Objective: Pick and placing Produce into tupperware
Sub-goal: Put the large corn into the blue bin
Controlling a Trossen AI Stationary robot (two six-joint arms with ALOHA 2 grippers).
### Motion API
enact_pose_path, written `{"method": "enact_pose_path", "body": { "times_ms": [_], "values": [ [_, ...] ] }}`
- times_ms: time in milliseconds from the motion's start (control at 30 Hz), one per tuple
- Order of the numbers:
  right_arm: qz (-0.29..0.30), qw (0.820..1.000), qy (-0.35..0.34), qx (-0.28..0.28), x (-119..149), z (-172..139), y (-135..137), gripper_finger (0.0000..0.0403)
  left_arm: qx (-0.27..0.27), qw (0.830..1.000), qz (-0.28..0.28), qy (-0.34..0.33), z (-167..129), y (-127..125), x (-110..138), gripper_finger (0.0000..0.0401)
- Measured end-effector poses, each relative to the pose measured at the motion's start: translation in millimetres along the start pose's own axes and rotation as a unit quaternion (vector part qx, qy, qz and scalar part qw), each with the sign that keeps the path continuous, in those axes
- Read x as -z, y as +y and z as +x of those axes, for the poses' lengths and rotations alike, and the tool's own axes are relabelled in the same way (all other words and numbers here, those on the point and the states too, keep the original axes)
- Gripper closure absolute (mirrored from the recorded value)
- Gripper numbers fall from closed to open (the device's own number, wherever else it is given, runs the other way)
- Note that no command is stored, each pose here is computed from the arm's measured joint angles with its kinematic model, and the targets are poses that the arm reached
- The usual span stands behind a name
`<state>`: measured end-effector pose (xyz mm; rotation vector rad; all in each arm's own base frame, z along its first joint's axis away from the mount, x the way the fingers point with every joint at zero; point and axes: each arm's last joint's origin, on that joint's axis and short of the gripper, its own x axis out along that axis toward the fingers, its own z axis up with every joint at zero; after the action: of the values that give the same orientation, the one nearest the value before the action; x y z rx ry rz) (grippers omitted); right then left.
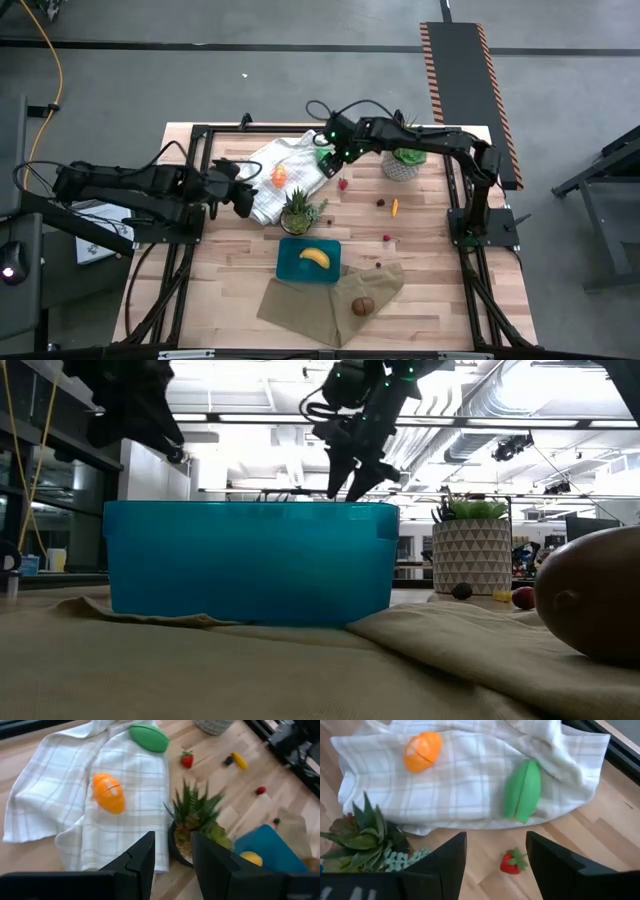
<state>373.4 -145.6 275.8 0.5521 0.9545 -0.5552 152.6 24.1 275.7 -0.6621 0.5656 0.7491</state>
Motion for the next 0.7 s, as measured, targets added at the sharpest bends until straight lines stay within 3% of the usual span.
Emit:
{"method": "enact_pose_path", "body": {
  "times_ms": [333,700],
  "values": [
    [0.001,0.999,0.029,-0.031,-13.8,19.6,-41.3,0.0206,-0.029,0.998,-0.062,-0.002,13.9,14.9,-18.0,0.0286],
    [-0.005,0.997,0.064,-0.053,-12.8,54.6,-51.8,0.0206,-0.042,0.996,-0.075,-0.009,15.1,20.0,-21.7,0.0286]
  ]
}}
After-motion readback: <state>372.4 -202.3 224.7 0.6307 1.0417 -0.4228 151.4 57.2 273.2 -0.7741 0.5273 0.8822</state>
